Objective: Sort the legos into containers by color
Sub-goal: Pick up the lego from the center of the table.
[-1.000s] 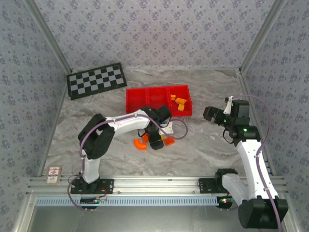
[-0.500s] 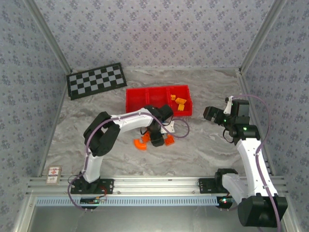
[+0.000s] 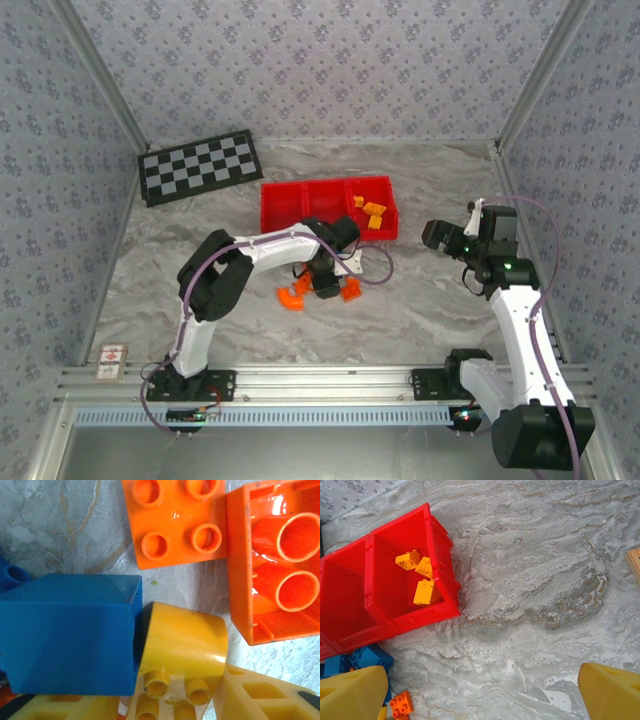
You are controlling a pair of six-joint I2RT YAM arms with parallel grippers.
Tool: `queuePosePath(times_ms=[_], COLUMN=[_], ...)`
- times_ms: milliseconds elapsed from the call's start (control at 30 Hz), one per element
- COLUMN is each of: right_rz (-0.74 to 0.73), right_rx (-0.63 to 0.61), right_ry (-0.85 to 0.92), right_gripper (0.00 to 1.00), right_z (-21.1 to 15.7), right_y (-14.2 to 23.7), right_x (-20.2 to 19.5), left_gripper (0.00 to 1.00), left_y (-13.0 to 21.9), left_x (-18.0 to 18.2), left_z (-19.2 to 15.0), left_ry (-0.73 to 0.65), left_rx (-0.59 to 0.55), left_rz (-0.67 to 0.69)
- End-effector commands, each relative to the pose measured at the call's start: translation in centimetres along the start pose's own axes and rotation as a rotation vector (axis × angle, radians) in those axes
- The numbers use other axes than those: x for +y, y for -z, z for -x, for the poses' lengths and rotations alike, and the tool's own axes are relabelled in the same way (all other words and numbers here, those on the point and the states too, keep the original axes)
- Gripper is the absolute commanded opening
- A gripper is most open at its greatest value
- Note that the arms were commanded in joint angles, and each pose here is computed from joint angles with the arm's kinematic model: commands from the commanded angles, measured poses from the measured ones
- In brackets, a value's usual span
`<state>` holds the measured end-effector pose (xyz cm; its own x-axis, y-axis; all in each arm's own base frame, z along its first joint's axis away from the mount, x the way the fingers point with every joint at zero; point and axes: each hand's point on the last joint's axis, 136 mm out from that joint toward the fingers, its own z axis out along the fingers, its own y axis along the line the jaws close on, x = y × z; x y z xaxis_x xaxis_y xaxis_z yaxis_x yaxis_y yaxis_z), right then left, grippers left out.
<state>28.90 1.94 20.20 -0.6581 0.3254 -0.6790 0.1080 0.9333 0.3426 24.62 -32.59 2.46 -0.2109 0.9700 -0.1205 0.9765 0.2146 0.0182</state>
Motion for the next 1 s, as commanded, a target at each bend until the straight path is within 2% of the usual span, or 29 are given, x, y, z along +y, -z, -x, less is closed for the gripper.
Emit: queuePosePath(times_ms=[0, 167, 300, 467, 767, 967], right_rz=[0.006, 0.003, 0.002, 0.004, 0.008, 0.006], right_rx=[-0.002, -0.006, -0.01, -0.017, -0.032, -0.039], right_ry=[-0.021, -0.024, -0.03, -0.032, -0.042, -0.052], right_gripper=[1.0, 1.0, 1.0, 1.0, 1.0, 1.0], right_z=[0.1, 0.0, -0.1, 0.1, 0.1, -0.1], right_y=[0.4, 0.6, 0.6, 0.9, 1.2, 1.6], right_x=[0.0, -0.1, -0.2, -0.2, -0.2, -0.4], left_gripper=[0.45, 0.38, 0.28, 0.2, 0.1, 0.07], left_y=[-1.0, -1.4, -1.5, -0.3, 6.3, 11.5], left_x=[0.1, -0.1, 0.0, 0.4, 3.1, 5.3], left_z=[-0.5, -0.7, -0.8, -0.3, 2.0, 5.2], left_ry=[0.021, 0.04, 0.046, 0.08, 0.266, 0.359], left_rx=[0.015, 0.012, 0.014, -0.012, -0.132, -0.259], left_rz=[-0.009, 0.007, 0.039, 0.075, 0.223, 0.283])
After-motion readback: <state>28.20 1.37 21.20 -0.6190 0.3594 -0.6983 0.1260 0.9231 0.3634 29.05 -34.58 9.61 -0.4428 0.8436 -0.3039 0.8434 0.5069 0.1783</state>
